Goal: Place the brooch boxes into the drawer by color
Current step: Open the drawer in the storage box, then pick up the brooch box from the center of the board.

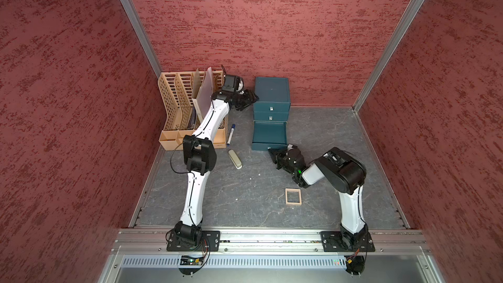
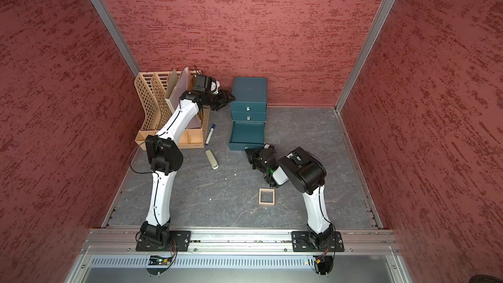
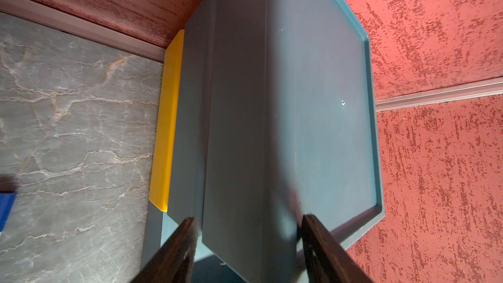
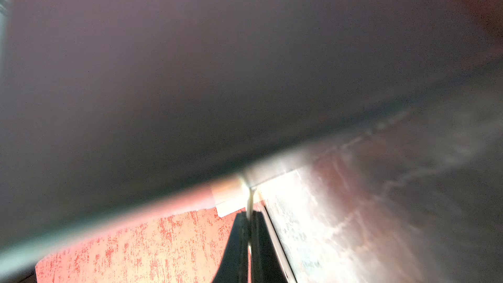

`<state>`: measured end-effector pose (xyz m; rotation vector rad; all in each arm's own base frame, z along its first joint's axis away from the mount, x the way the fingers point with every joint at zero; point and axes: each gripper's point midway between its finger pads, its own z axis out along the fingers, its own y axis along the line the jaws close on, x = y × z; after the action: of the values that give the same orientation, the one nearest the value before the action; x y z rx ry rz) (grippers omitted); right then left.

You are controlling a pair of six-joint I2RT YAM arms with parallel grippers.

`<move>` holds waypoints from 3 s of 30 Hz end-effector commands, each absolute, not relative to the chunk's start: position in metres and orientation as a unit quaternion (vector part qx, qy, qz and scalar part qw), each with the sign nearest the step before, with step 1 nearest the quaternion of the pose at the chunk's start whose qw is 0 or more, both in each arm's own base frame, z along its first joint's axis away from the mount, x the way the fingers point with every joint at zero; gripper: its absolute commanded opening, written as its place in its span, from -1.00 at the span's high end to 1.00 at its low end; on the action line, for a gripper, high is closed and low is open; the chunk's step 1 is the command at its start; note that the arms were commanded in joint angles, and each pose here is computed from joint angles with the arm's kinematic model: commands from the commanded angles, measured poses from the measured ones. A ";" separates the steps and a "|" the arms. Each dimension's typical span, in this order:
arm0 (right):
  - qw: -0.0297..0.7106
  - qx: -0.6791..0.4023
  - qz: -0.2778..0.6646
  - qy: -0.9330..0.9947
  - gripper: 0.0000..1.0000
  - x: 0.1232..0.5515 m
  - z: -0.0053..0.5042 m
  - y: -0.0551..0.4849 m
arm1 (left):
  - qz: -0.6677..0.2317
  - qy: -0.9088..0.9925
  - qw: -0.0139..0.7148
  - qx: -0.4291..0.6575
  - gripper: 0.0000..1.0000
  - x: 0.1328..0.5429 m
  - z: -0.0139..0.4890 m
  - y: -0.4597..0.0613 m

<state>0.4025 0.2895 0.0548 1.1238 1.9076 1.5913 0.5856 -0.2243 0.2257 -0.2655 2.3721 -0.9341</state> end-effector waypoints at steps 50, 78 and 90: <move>0.188 0.128 0.197 0.954 -0.97 0.269 0.130 0.194 | -0.389 0.849 0.337 -0.121 -0.99 0.459 0.318 -0.195; 0.043 0.027 0.043 0.998 -0.97 0.184 0.053 0.198 | -0.293 0.900 0.310 -0.088 -0.99 0.269 0.208 -0.181; 0.016 0.026 0.019 0.999 -0.97 0.174 0.027 0.196 | -0.293 0.900 0.306 -0.100 -0.99 0.261 0.199 -0.177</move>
<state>0.1735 0.1945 0.0305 0.0748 3.1216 0.0569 0.2568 -0.1761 0.1925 -0.2577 2.4096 -0.7747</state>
